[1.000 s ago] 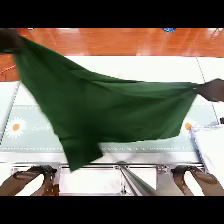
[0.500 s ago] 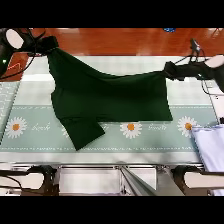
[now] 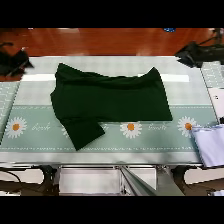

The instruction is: Fold the shirts.

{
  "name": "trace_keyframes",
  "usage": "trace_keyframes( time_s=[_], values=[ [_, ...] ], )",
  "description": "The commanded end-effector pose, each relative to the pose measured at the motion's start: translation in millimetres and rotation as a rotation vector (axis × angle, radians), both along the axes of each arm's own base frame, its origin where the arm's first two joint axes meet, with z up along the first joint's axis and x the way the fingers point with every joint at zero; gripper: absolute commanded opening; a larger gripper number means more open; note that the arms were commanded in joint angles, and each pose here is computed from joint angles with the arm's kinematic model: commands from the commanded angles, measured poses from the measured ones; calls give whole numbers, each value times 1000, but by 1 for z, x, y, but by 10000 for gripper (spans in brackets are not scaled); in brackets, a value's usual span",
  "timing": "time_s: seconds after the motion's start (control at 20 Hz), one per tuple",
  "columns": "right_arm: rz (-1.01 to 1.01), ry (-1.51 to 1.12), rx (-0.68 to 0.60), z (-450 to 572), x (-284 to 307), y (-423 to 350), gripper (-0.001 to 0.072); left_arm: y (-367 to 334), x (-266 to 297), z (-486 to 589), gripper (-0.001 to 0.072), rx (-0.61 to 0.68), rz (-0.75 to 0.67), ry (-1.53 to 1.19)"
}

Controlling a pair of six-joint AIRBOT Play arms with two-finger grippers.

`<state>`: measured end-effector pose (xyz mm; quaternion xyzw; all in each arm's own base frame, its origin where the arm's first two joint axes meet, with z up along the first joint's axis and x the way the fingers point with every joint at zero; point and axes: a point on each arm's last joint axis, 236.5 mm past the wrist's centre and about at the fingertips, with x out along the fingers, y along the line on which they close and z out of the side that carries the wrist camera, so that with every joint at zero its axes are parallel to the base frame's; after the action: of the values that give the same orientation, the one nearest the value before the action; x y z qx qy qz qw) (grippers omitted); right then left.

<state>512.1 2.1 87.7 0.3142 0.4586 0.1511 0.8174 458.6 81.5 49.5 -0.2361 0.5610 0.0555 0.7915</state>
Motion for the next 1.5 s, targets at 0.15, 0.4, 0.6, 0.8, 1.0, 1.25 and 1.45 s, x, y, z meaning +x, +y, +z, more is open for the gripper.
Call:
trace_keyframes(
  time_s=[0.15,0.4,0.6,0.8,1.0,1.25,1.45],
  values=[
    [-82,252,-224,-87,-146,-34,414,-8,-176,-92,506,-194,45,307],
    [-187,258,-135,-123,-216,-11,414,-79,-196,-107,507,-635,139,143],
    [-193,249,-94,-120,-223,0,414,-97,-193,-134,508,-597,160,144],
    [-203,226,-40,-112,-216,8,414,-104,-173,-146,507,-503,164,112],
    [-205,225,-34,-112,-216,8,414,-112,-153,-154,506,-423,192,72],
    [-446,194,-73,-113,-213,-68,414,-138,-163,-162,43,-442,116,135],
    [-449,394,10,-141,-260,-81,414,-134,-155,-157,19,-434,117,114]
  ],
)
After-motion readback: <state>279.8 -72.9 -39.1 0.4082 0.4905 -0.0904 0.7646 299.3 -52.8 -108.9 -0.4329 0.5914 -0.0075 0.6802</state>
